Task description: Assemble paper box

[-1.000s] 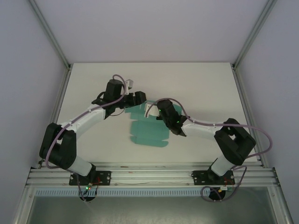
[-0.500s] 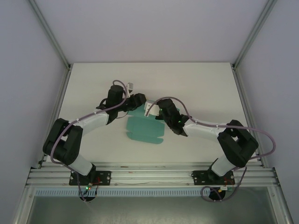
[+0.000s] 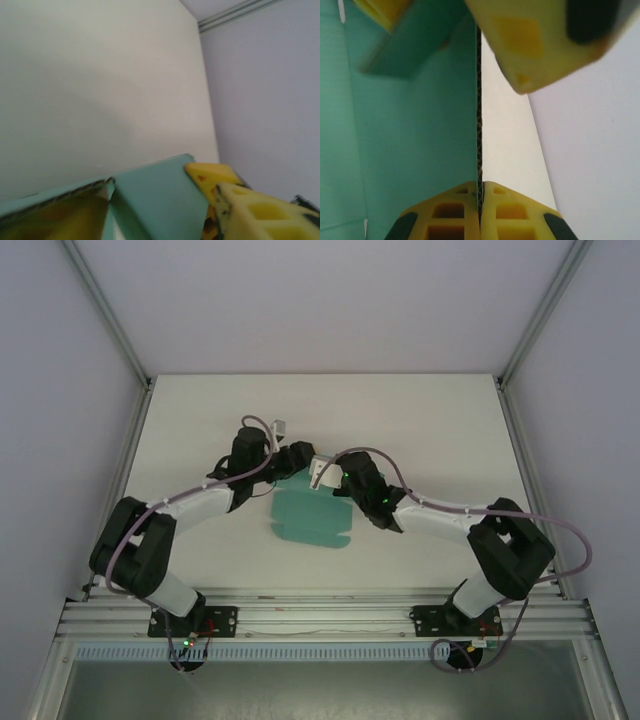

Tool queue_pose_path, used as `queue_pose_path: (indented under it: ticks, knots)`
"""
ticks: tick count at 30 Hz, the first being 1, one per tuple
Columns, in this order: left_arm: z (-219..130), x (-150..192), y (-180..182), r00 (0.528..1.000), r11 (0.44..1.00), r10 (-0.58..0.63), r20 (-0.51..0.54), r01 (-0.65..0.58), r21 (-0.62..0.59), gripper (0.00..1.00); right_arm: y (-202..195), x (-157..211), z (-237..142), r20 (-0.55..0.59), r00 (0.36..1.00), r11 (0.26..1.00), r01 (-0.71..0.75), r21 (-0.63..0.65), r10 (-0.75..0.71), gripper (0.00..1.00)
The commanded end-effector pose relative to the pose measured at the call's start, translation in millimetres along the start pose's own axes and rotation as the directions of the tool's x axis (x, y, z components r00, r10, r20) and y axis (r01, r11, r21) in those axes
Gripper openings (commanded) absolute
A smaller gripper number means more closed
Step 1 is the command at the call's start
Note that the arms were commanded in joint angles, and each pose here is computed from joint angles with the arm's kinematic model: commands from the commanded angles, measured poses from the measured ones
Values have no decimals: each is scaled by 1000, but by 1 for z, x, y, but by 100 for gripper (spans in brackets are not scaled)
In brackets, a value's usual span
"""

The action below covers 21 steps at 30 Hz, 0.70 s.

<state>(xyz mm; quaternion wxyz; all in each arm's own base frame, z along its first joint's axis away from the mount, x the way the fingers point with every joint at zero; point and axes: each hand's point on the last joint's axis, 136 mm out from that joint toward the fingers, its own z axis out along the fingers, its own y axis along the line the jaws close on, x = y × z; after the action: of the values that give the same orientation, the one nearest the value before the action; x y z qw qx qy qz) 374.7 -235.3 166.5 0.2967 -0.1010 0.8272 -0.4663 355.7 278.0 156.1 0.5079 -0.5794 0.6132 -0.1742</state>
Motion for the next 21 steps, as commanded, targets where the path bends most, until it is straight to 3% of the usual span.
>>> queue_pose_path:
  ticks: [1, 3, 7, 11, 17, 21]
  knots:
    - [-29, 2, 13, 991, 981, 127, 32, -121, -148, 70, -5, -5, -7, 29, 1000, 1000, -7, 7, 7, 1]
    - [-47, 7, 24, 984, 966, 176, 30, -167, -196, 74, -5, -3, -7, 24, 1000, 1000, -5, 1, 5, 1]
    - [-87, 10, 64, 980, 927, 188, 71, -153, -342, 100, -4, -1, -9, 26, 1000, 1000, -10, -12, 11, 1]
    - [-123, 16, 106, 981, 878, 162, 107, -93, -470, 100, -4, 1, -11, 26, 999, 999, -19, -32, 19, 1]
    - [-160, 20, 161, 974, 750, 164, 159, -19, -661, 100, -5, 6, -11, 18, 999, 997, -47, -55, 48, 2]
    - [-153, 19, 171, 976, 742, 163, 144, -25, -670, 100, -3, 8, -11, 19, 998, 995, -57, -77, 59, 2]
